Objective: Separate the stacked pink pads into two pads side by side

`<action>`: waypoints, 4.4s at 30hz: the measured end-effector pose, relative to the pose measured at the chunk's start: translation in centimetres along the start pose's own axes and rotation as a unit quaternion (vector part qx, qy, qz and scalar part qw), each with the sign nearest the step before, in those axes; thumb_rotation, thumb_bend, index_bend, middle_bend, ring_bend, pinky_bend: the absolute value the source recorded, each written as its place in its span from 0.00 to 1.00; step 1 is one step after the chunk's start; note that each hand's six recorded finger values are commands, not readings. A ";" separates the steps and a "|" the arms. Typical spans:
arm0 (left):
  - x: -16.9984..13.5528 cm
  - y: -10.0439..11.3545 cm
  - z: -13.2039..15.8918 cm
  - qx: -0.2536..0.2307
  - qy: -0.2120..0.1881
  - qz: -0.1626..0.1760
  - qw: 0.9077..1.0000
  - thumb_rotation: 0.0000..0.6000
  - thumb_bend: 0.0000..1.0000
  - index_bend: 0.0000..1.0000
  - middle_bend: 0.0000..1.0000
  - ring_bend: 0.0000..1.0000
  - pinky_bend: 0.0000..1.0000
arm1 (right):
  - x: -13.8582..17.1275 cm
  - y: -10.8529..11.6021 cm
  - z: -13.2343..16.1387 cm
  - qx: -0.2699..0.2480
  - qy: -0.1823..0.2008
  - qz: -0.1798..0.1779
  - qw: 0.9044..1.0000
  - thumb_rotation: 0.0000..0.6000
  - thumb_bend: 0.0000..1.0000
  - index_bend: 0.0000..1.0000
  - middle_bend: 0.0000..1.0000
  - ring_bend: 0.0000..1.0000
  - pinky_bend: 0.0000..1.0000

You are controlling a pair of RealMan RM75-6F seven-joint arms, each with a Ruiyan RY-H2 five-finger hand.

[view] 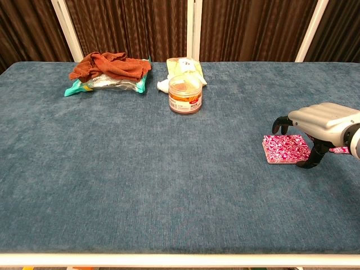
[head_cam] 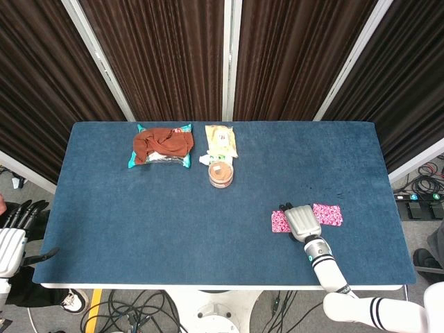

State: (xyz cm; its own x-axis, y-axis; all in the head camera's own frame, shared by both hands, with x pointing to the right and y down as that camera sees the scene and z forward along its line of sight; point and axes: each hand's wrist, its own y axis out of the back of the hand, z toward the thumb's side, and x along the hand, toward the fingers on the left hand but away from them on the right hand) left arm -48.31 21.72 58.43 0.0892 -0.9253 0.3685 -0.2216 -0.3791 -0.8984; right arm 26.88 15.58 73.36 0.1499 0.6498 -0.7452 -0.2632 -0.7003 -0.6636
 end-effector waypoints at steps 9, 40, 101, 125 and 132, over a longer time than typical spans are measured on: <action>0.0 0.0 0.0 -0.001 0.000 -0.001 1.000 1.00 0.02 0.11 0.10 0.00 0.13 | -0.1 0.0 0.3 0.000 0.002 0.000 1.000 1.00 0.16 0.28 0.28 0.79 0.87; -0.1 -0.2 -0.4 -0.005 0.004 -0.003 1.000 1.00 0.02 0.11 0.10 0.00 0.13 | -0.4 0.0 0.7 0.007 -0.005 -0.009 1.000 1.00 0.19 0.36 0.33 0.79 0.87; -0.3 0.2 -1.2 -0.007 0.014 0.000 1.000 1.00 0.02 0.11 0.10 0.00 0.13 | -6.9 4.4 6.9 0.028 0.029 -0.030 0.999 1.00 0.15 0.07 0.14 0.78 0.87; -0.2 0.0 -0.7 -0.004 0.008 -0.001 1.000 1.00 0.02 0.11 0.10 0.00 0.13 | 1.0 8.6 -0.4 -0.020 0.011 -0.180 0.983 1.00 0.12 0.16 0.23 0.50 0.58; 0.1 0.1 -0.3 0.002 0.004 -0.001 1.000 1.00 0.02 0.11 0.10 0.00 0.13 | 7.2 5.7 -7.7 0.025 -0.051 -0.238 0.970 1.00 0.09 0.00 0.00 0.00 0.00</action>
State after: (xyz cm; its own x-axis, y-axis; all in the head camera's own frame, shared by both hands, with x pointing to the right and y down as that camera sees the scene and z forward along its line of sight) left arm -48.63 21.59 58.41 0.0820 -0.9248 0.3715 -0.2177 -0.3804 -0.8989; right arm 33.84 14.00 63.66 0.1718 0.9237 -0.3425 -0.2331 -0.2997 -0.9251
